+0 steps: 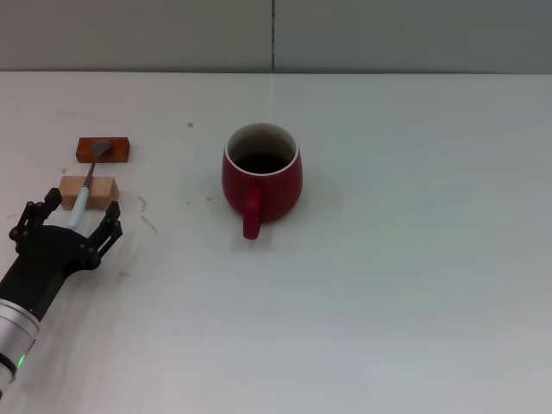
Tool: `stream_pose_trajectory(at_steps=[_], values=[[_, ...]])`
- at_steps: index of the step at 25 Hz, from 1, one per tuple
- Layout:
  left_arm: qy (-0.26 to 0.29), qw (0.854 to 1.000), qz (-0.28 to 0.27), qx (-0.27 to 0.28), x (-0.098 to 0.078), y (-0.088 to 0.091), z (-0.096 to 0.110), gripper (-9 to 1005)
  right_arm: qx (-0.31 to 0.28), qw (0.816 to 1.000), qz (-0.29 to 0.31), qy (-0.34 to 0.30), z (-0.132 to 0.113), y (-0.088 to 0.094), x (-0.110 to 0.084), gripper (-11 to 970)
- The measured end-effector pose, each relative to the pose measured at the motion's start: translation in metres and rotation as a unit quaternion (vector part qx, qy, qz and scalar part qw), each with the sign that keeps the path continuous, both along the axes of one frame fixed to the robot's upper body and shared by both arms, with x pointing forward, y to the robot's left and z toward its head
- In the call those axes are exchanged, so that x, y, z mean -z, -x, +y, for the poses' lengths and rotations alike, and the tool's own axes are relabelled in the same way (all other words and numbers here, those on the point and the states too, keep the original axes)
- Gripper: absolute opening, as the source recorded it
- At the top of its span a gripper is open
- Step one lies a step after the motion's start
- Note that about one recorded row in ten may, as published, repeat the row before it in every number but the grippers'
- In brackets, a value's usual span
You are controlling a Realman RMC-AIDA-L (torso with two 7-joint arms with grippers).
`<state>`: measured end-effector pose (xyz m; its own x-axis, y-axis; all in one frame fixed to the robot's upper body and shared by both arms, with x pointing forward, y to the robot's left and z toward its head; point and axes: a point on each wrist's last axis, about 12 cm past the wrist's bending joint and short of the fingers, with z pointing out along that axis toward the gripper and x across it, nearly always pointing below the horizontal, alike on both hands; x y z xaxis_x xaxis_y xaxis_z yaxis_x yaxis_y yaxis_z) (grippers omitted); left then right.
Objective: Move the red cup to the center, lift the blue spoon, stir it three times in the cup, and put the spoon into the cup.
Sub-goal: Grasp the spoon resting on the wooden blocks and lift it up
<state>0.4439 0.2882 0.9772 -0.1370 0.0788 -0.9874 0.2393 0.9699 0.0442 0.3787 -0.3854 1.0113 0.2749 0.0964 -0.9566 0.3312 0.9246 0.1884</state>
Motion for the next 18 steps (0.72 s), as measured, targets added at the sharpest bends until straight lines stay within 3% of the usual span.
stream_pose_trajectory(at_steps=[18], values=[[-0.001, 1.0, 0.013, -0.012, 0.0026, -0.0012, 0.0031, 825, -0.001, 1.0, -0.002, 0.0, 0.0006, -0.0005, -0.0003, 779]])
